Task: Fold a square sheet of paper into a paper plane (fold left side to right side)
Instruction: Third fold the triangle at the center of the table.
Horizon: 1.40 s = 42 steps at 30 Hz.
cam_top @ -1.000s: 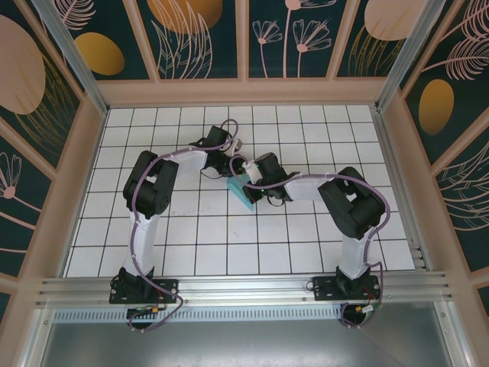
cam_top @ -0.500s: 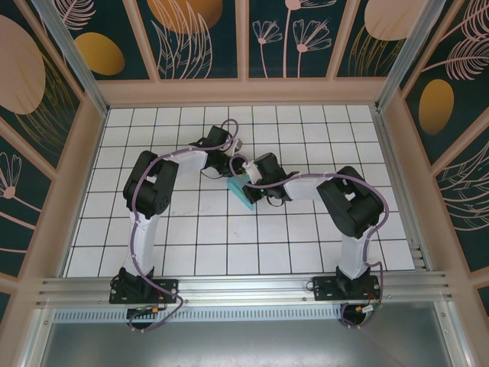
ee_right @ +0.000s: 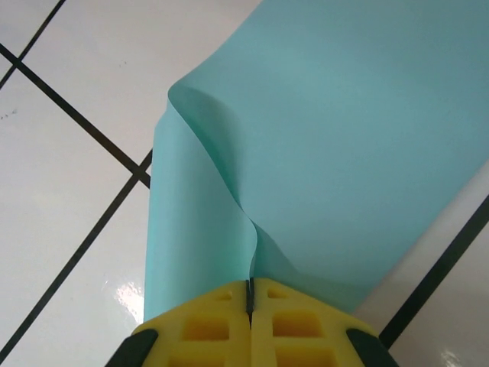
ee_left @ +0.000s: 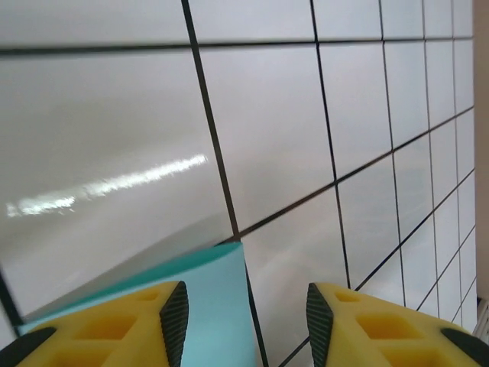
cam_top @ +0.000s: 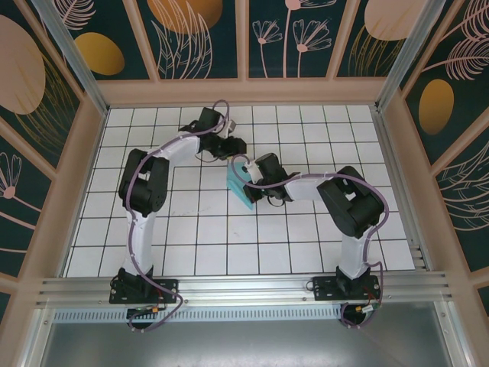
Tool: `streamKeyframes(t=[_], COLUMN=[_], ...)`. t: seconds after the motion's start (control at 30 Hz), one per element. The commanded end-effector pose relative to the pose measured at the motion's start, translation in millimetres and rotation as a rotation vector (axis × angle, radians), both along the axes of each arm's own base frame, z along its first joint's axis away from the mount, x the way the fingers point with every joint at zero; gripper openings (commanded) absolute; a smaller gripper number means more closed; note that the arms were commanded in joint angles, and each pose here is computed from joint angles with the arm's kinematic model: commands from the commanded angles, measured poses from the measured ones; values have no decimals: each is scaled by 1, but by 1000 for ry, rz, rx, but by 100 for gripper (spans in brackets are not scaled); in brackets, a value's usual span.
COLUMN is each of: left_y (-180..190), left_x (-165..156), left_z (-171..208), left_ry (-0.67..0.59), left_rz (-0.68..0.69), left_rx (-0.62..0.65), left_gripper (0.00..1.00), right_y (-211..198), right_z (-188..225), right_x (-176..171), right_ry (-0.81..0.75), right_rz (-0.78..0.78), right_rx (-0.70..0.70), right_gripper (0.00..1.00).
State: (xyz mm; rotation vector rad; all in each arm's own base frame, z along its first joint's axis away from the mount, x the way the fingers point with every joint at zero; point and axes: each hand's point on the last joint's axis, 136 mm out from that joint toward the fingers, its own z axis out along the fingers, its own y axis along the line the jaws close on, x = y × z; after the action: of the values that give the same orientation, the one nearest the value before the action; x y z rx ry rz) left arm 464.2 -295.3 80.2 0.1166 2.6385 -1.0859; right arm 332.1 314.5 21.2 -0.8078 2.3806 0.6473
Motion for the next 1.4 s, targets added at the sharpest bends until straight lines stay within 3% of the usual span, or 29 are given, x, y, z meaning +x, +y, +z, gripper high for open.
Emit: streamKeyframes(t=[0.0,0.27,0.4,0.53,0.97,1.37], left_y=[11,40,36,29,-7,6], left_x=[-8,-44,-64,-78,-82,-86], left_z=[28,28,24,15,-21,-45], left_ry=[-35,-39,4,43,137,160], left_rz=[6,98,83,61,60,95], left_rx=[1,15,-51,-85,-92,-3], left_gripper=[47,47,33,29,28,27], right_y=[-10,-9,-8,-5,-2,1], right_z=[-22,-22,-21,-21,-21,-16], right_x=[-17,-18,-17,-16,-15,-13], right_ry=[81,83,79,80,77,69], right_rz=[0,11,13,15,23,27], right_rx=[-48,-43,-36,-33,-41,-34], right_gripper=[0,0,0,0,0,1])
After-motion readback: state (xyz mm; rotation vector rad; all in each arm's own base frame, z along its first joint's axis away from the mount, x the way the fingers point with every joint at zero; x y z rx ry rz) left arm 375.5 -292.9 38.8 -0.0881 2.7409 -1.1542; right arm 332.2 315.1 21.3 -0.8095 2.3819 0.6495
